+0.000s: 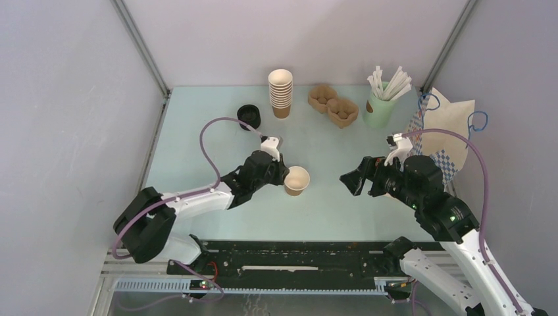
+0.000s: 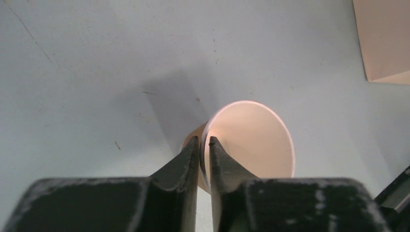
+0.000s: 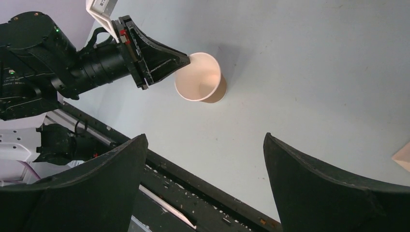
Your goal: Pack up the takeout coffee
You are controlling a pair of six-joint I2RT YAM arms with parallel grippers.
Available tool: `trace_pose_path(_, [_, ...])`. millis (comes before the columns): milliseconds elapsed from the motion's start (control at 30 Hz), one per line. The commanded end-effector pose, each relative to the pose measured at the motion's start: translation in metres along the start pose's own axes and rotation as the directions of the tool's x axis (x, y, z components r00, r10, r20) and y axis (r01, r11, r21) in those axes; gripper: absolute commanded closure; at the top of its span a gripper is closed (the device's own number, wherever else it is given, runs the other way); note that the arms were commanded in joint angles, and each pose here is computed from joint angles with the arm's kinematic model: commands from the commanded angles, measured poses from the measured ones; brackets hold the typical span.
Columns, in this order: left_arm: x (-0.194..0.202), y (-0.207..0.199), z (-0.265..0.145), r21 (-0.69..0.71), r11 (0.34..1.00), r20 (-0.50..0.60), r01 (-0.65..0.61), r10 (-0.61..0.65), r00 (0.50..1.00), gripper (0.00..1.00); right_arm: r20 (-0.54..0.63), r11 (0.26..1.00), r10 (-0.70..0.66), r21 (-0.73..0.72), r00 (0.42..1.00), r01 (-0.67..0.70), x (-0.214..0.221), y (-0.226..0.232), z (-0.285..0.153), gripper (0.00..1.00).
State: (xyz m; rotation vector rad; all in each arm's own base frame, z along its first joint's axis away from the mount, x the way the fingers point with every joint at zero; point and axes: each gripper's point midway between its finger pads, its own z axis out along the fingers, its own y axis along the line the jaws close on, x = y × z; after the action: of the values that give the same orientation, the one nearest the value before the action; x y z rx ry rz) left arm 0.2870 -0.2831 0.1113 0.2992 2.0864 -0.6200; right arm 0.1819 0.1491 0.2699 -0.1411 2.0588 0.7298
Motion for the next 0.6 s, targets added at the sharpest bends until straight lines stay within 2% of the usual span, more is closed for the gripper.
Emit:
trace_pose_path(0, [-0.015,0.000,-0.001,-0.012,1.000,0.065,0.009,-0.009,0.998,0.74,0.034,1.000,0.008,-0.006,0.999,-0.008,-0.006,0.002,0.003,0.01])
trace_pose_path(167, [-0.029,0.015,-0.027,-0.086,0.996,0.047,0.018,-0.014,0.999,0.43,0.023,1.000,-0.004,-0.008,1.000,0.005,-0.005,0.002,0.006,0.01])
trace_pose_path(300, [-0.058,0.056,-0.056,-0.170,0.970,0.062,0.174,-0.166,0.984,0.22,0.024,1.000,-0.014,0.004,1.000,0.014,-0.004,-0.001,0.004,0.01])
trace_pose_path(433, [-0.095,0.106,-0.066,-0.351,0.911,0.089,0.218,-0.200,0.976,0.16,0.027,1.000,-0.015,-0.001,1.000,0.015,-0.002,-0.001,0.009,0.00])
trace_pose_path(567, [-0.118,0.159,-0.040,-0.500,0.824,0.054,0.267,-0.278,0.959,0.23,0.014,1.000,-0.014,-0.009,1.000,0.014,-0.001,0.000,0.016,0.00])
